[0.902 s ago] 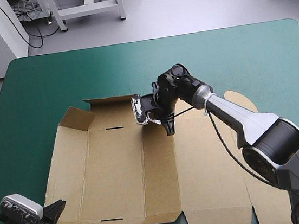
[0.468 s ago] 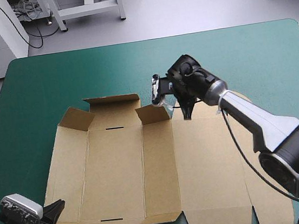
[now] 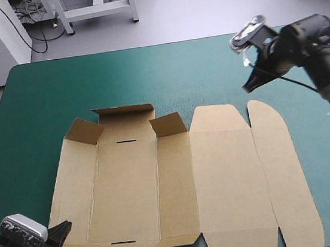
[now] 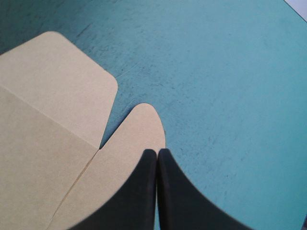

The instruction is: Fold the box

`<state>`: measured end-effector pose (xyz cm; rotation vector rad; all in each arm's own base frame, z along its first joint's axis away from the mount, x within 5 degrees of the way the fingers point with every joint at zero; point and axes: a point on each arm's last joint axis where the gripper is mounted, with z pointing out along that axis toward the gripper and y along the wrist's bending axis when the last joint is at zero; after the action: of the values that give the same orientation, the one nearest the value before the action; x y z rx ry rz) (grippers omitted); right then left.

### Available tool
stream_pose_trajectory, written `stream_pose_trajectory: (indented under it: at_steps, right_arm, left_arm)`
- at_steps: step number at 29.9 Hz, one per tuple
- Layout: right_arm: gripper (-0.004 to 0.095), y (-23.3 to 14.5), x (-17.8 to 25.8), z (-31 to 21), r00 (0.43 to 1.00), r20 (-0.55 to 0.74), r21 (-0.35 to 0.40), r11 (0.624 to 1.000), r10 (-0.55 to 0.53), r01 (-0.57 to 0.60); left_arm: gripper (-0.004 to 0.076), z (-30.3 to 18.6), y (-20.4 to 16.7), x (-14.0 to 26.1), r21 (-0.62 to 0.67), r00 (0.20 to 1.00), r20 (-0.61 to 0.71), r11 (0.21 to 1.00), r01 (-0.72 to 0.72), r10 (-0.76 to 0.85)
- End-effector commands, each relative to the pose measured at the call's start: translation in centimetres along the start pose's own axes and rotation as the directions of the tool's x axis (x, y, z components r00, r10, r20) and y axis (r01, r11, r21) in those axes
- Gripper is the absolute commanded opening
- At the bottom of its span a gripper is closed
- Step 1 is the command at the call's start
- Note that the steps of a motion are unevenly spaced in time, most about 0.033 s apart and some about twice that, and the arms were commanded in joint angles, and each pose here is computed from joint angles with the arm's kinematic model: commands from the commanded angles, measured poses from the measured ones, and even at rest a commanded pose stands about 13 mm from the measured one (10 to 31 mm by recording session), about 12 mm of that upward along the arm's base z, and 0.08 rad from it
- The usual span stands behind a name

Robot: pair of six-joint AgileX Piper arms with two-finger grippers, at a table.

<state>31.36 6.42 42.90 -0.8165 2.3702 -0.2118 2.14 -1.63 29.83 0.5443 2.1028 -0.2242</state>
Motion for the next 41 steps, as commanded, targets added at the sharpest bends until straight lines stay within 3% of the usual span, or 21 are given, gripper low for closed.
stream_pose_trajectory:
  at_steps: [1, 6, 10, 15, 20, 26, 33, 41]
  right_arm:
    - [-0.0019, -2.7, 2.4, -5.0, 0.975, 0.132, 0.039, 0.982, 0.180, -0.186]
    - [-0.0019, -3.4, 7.9, -6.3, 0.931, 0.077, 0.083, 0.928, 0.358, -0.364]
    - [-0.0019, -1.9, 13.0, -6.6, 0.867, 0.016, 0.121, 0.860, 0.498, -0.496]
    - [-0.0019, 2.5, 17.7, -7.0, 0.811, 0.001, 0.074, 0.809, 0.585, -0.583]
    - [-0.0019, 7.1, 21.0, -7.1, 0.798, 0.031, 0.017, 0.797, 0.602, -0.603]
    - [-0.0019, 10.4, 23.9, -7.4, 0.801, 0.085, 0.028, 0.802, 0.593, -0.597]
    - [-0.0019, 12.2, 25.5, -7.3, 0.800, 0.145, 0.041, 0.804, 0.582, -0.593]
    - [-0.0019, 12.7, 26.4, -5.5, 0.795, 0.126, 0.039, 0.798, 0.593, -0.602]
  left_arm:
    - [-0.0010, -0.5, 0.1, -1.3, 0.002, 0.997, 0.075, 1.000, 0.007, -0.008]
    - [-0.0010, -0.5, 0.1, -1.3, 0.002, 0.997, 0.075, 1.000, 0.007, -0.008]
    - [-0.0010, -0.5, 0.0, -1.3, 0.009, 0.996, 0.073, 0.999, 0.053, -0.053]
    - [-0.0010, -0.5, 0.0, -0.9, 0.015, 0.997, 0.026, 0.997, 0.070, -0.071]
    - [-0.0010, 0.0, -0.1, -0.8, 0.025, 0.989, -0.048, 0.990, 0.139, -0.138]
    - [-0.0010, 1.2, 0.0, -1.6, 0.031, 0.979, -0.127, 0.986, 0.163, -0.158]
    - [-0.0010, 2.2, 0.0, -3.7, 0.058, 0.967, -0.180, 0.979, 0.196, -0.183]
    - [-0.0010, 3.3, 0.0, -7.1, 0.094, 0.938, -0.251, 0.958, 0.269, -0.239]
